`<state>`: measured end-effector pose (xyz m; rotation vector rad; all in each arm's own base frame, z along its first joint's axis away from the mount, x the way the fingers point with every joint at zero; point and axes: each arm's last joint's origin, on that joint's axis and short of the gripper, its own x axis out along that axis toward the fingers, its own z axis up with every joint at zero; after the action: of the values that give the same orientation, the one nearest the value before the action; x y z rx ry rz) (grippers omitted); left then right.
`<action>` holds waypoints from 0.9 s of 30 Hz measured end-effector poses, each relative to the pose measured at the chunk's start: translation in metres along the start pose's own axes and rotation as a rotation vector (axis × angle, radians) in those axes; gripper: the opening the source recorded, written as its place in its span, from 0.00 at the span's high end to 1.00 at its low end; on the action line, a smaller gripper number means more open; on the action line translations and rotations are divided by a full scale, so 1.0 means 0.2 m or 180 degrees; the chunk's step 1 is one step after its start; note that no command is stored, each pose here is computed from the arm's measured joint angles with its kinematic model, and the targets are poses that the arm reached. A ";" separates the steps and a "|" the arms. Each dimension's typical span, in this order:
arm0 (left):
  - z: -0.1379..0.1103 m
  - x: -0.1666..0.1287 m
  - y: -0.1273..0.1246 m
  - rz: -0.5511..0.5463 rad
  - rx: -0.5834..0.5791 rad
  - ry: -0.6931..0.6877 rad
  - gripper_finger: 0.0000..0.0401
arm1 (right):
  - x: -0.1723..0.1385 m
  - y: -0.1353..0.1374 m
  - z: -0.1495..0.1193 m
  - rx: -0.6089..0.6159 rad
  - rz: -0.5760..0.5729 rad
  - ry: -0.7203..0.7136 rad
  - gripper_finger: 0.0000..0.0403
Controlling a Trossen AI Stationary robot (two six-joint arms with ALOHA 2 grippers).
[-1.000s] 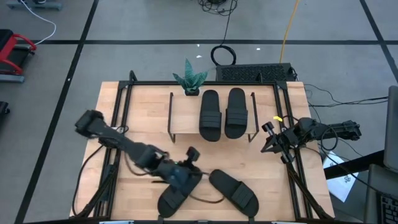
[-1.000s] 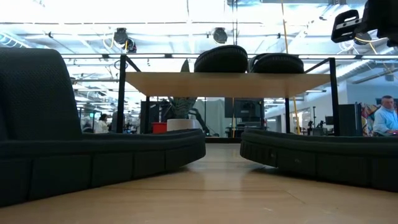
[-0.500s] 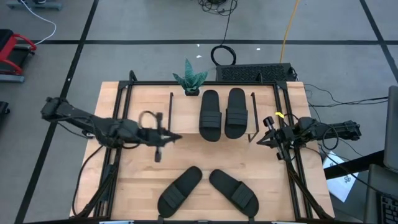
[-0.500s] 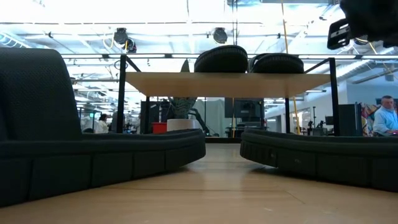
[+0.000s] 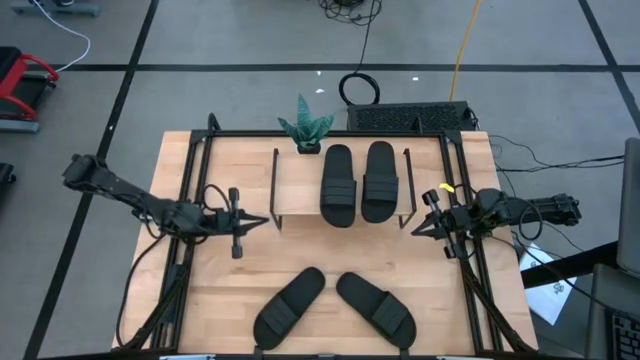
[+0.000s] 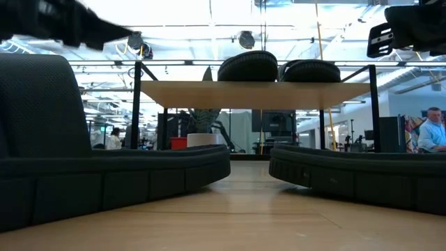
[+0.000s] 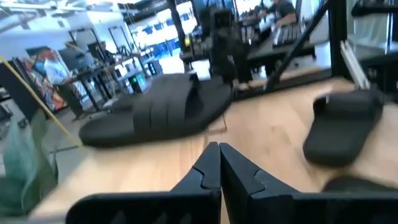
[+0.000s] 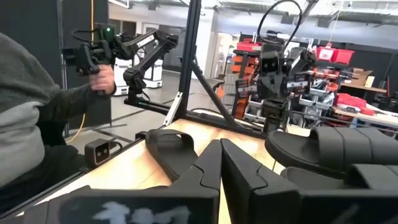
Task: Pick and place slides into the shelf
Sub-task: Put the right slide under the shelf
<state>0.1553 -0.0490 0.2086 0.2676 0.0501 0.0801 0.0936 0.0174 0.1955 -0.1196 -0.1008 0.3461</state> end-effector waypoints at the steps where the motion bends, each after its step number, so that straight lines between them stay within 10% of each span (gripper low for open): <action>1: -0.03 -0.01 0.00 -0.0010 0.0013 0.0035 1.00 | 0.00 0.00 0.00 0.0002 0.0002 0.0013 1.00; 19: -0.19 -0.08 -0.02 -0.0227 -0.0361 -0.0132 0.99 | 0.01 0.00 -0.06 -0.0115 -0.0141 0.0169 1.00; 27: -0.18 -0.08 -0.01 -0.0090 -0.0443 -0.0187 0.98 | 0.00 0.02 0.01 0.0061 0.0415 -0.0218 1.00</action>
<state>0.1366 -0.0424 0.1735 0.1302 -0.0101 0.0474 0.0925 0.0221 0.1969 -0.0956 -0.1578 0.4814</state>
